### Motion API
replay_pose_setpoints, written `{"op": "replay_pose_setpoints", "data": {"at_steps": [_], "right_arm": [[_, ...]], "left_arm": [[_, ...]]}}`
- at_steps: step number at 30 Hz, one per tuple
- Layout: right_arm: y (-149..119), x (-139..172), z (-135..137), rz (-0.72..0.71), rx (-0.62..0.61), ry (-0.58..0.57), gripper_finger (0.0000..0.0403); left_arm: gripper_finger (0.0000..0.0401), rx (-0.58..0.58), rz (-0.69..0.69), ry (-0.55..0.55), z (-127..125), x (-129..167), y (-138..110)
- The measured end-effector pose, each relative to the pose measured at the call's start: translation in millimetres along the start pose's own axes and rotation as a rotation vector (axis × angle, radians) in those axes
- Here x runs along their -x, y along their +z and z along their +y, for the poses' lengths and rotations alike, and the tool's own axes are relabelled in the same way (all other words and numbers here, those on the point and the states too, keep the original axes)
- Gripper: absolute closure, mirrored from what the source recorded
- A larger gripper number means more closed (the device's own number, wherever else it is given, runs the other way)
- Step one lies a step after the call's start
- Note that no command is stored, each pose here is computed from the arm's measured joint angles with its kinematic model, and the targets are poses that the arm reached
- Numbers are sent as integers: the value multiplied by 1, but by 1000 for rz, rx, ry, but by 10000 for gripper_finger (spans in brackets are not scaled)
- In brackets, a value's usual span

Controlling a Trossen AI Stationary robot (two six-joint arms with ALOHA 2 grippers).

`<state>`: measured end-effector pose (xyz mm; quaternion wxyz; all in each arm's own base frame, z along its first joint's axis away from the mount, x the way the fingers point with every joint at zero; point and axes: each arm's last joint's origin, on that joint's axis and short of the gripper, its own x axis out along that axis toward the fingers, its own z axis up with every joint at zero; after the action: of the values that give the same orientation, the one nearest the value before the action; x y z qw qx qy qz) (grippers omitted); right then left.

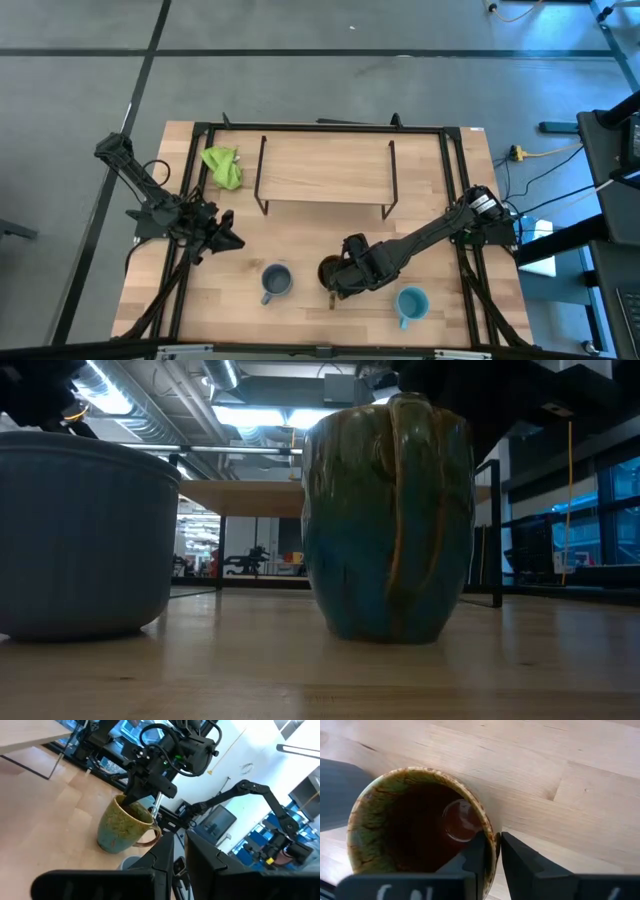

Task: Stack small to large cups/mugs on shelf
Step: Put the gold mug on the shelf

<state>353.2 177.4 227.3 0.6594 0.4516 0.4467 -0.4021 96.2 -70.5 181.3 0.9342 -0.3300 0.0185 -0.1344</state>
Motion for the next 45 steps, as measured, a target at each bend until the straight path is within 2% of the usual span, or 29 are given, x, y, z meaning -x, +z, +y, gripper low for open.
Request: {"op": "replay_pose_setpoints", "data": {"at_steps": [6,13,20,30,37,41,45], "right_arm": [[1,0,0,-21,17,3,363],[1,0,0,-21,26,3,352],[1,0,0,-21,30,-2,363],[1,1,0,-16,33,1,357],[5,17,3,-26,66,-24,364],[8,30,1,-36,95,-78,357],[13,48,3,-61,105,-86,360]], "left_arm": [[360,-19,-2,3,0,0,0],[360,-10,-20,-2,-1,0,2],[361,-6,-24,-6,-1,0,2],[382,-2,-30,-10,-2,0,3],[399,1,-36,-15,-2,0,3],[398,-7,-36,-12,-2,0,3],[398,-8,-36,-11,-2,0,3]]}}
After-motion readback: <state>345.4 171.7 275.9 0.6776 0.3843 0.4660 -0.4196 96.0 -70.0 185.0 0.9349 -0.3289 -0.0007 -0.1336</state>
